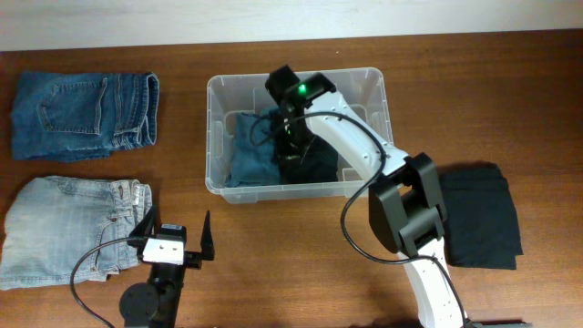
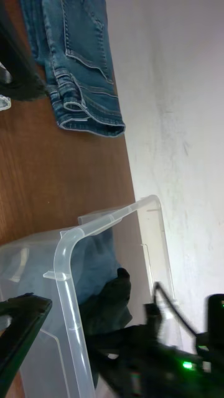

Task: Pack container
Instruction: 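Lower the black garment beside the blue shirt and press it down, then press and smooth the black garment flat with the right gripper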

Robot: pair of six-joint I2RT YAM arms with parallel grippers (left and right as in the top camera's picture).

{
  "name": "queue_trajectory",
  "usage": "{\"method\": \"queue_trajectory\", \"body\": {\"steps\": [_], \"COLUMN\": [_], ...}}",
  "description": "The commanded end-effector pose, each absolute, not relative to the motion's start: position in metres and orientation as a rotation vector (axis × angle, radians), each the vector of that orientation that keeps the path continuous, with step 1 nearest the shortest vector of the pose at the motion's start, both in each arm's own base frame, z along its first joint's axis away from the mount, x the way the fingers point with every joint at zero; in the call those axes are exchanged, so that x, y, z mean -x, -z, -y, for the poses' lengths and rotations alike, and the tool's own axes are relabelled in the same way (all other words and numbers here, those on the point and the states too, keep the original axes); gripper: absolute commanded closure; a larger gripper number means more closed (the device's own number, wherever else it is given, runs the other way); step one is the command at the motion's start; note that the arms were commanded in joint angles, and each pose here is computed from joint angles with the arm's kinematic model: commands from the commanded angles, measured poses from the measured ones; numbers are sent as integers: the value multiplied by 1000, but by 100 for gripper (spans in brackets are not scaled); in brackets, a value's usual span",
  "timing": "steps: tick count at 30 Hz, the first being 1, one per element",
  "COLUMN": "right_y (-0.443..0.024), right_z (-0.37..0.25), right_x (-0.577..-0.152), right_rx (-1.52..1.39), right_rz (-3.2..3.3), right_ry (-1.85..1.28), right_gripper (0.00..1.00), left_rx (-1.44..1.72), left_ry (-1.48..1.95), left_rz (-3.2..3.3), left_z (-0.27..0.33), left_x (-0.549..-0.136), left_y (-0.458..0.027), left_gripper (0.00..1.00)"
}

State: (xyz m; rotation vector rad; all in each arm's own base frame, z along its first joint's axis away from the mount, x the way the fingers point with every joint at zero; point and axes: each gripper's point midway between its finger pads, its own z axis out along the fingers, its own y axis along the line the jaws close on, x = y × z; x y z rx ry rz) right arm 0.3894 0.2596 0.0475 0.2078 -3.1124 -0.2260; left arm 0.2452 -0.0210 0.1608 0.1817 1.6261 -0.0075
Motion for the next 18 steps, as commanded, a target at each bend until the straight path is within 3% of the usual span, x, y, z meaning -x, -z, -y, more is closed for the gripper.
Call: {"method": "queue_trajectory", "body": {"steps": [1,5,13,18], "right_y": [-29,-38,-142,-139], "right_z": [-262,-274,-294,-280], "right_x": [-385,-404,-463,-485], "right_rx": [-218,-252,-310,-249], "right_rz": [3098,3178,3449,3525], "right_ry": [241,319,490,425], "right_gripper": [94,96,90,89], "left_rx": [-196,-196,-196,-196], "left_ry": [-3,-3,-3,-3], "left_rz": [-1626,-1626,-1626,-1626], "left_z": [21,21,21,21], "left_x": [-245,-245,-245,-245], "left_y": [-159,-159,-159,-159], "left_gripper": [1,1,1,1]}}
